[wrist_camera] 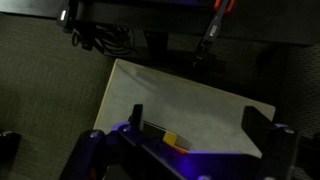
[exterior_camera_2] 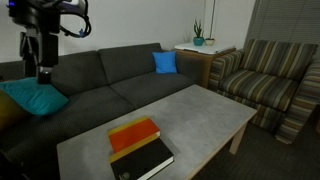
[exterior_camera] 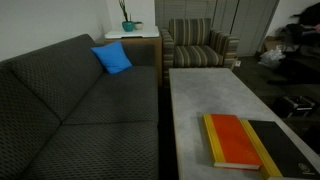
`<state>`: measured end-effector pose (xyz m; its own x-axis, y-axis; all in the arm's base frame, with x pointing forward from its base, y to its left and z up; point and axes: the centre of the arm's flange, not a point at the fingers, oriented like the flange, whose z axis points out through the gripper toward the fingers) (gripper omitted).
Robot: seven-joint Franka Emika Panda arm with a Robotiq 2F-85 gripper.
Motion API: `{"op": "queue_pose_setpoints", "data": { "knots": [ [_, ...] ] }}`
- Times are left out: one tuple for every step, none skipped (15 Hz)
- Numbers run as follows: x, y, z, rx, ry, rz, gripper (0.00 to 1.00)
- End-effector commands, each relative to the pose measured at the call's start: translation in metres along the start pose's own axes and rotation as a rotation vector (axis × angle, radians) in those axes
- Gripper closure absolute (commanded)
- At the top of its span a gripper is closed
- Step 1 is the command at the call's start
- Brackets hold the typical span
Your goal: Open the book cover on the right
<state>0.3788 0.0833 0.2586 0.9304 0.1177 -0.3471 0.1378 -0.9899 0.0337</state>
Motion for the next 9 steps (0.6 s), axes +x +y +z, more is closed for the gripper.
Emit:
{"op": "queue_pose_setpoints", "data": {
  "knots": [
    [0.026, 0.015, 0.026, -0.041, 0.027, 0.033, 0.0],
    [0.033, 0.02, 0.034, -0.061, 0.033, 0.056, 0.0],
    [0.039, 0.026, 0.042, -0.08, 0.043, 0.078, 0.0],
    [0.045, 0.033, 0.05, -0.082, 0.044, 0.093, 0.0],
    [0.051, 0.04, 0.06, -0.087, 0.049, 0.114, 0.0],
    [0.057, 0.048, 0.069, -0.083, 0.049, 0.138, 0.0],
    [0.063, 0.055, 0.077, -0.069, 0.044, 0.158, 0.0],
    [0.067, 0.065, 0.085, -0.043, 0.026, 0.18, 0.0],
    [0.069, 0.071, 0.088, -0.022, 0.012, 0.201, 0.0]
  ]
}}
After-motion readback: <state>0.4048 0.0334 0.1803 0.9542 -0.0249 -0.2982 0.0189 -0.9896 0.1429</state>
